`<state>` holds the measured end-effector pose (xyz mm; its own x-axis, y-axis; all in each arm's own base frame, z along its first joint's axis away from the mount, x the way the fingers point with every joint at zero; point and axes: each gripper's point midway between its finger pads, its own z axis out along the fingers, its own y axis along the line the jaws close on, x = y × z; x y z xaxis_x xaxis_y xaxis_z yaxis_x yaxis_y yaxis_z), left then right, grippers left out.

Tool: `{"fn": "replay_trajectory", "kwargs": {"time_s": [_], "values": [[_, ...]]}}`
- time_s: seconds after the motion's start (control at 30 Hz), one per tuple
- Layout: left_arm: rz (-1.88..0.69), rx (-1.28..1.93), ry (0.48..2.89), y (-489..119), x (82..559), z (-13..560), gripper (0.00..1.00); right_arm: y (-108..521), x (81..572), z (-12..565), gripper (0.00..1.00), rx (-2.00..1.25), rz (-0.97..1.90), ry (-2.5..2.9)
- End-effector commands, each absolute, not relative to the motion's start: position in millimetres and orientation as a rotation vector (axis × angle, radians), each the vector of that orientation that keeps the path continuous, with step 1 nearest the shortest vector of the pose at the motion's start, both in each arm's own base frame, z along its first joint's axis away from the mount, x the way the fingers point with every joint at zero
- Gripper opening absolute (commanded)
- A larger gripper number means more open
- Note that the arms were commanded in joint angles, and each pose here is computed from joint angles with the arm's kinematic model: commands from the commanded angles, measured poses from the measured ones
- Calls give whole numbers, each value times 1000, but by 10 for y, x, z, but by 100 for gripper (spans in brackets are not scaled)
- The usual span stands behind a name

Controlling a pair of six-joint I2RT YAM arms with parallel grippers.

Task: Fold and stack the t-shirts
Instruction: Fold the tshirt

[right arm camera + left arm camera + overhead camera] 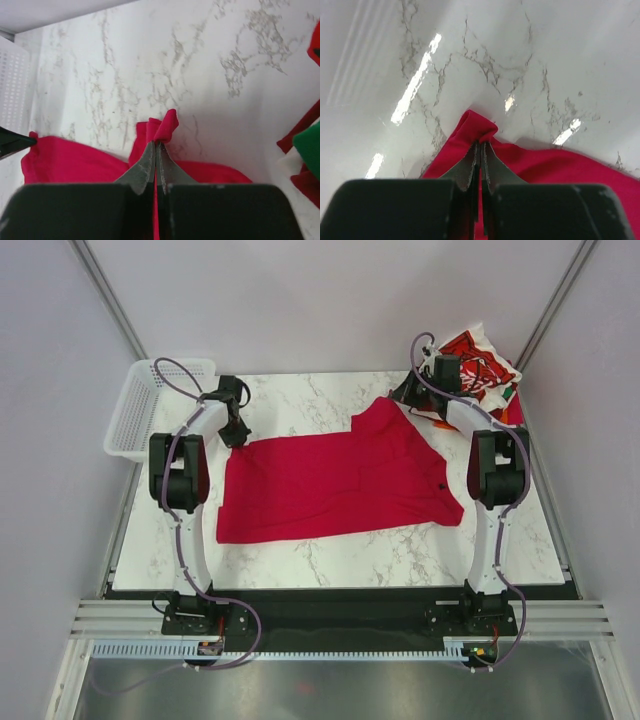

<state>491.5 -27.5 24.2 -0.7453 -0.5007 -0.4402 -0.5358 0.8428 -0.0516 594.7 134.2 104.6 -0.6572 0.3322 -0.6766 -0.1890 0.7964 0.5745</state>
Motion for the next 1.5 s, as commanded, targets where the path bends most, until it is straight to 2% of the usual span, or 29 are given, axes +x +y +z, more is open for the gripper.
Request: {"fn": "replay_trajectory", "kwargs": {"time_s": [0.0,0.27,0.53,0.77,0.97,1.4,1.47], "values": [[21,-684,2570,-430,4824,630,2,1433,5865,1916,0,29,792,2015],[-41,-662,2569,-471,4405,920,2,1315,5279,2130,0,-25,690,2041],[37,-676,2580,-350,3921,920,2,1148,4546,1828,0,59,611,2126],[118,-627,2577,-300,3751,935,2,964,4103,2067,0,200,555,2076],[148,-587,2581,-333,3594,943,2,825,3739,2034,0,262,493,2090],[266,-510,2620,-296,3258,910,3,520,3195,1493,0,441,330,2201],[303,-509,2642,-265,3162,880,6,399,3137,1377,0,503,255,2212]]}}
